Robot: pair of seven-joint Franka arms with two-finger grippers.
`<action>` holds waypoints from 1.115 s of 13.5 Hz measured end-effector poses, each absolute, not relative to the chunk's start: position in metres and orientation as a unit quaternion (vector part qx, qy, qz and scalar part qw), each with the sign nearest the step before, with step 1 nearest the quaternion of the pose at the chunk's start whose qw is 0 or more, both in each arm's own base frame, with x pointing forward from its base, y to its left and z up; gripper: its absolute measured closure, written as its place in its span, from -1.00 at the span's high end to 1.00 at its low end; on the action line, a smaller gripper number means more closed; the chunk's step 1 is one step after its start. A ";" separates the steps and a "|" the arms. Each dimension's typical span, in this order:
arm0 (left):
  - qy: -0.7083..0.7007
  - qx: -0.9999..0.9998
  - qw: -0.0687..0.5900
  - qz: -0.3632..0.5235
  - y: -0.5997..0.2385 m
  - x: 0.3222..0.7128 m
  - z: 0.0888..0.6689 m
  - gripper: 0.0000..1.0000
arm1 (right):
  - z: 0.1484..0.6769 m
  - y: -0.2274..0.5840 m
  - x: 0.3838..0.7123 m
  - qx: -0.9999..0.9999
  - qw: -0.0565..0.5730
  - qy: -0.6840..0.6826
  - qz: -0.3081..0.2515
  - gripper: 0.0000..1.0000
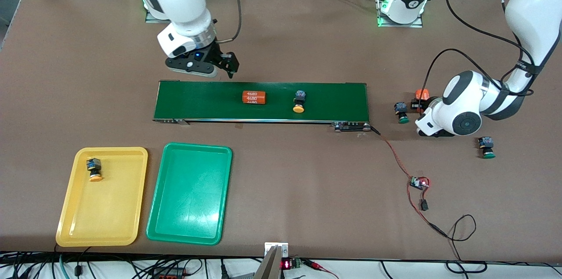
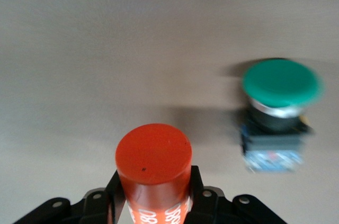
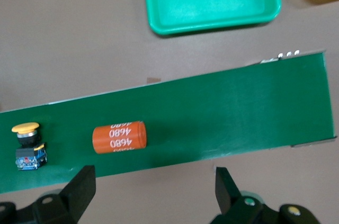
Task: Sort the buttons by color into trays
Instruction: 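Grasp another orange cylinder with the left gripper while the right gripper returns, then place the cylinder on the conveyor while the right gripper grasps a yellow button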
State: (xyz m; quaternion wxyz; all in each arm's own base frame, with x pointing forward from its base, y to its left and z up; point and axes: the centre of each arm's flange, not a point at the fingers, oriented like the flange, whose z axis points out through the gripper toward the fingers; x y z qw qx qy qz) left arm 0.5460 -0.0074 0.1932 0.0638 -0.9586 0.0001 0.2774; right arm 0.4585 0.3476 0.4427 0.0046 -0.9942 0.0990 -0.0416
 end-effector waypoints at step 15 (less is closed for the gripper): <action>0.496 -0.857 0.031 0.135 -0.288 0.522 0.284 0.00 | 0.369 0.438 0.420 -0.992 -0.020 0.111 -0.048 1.00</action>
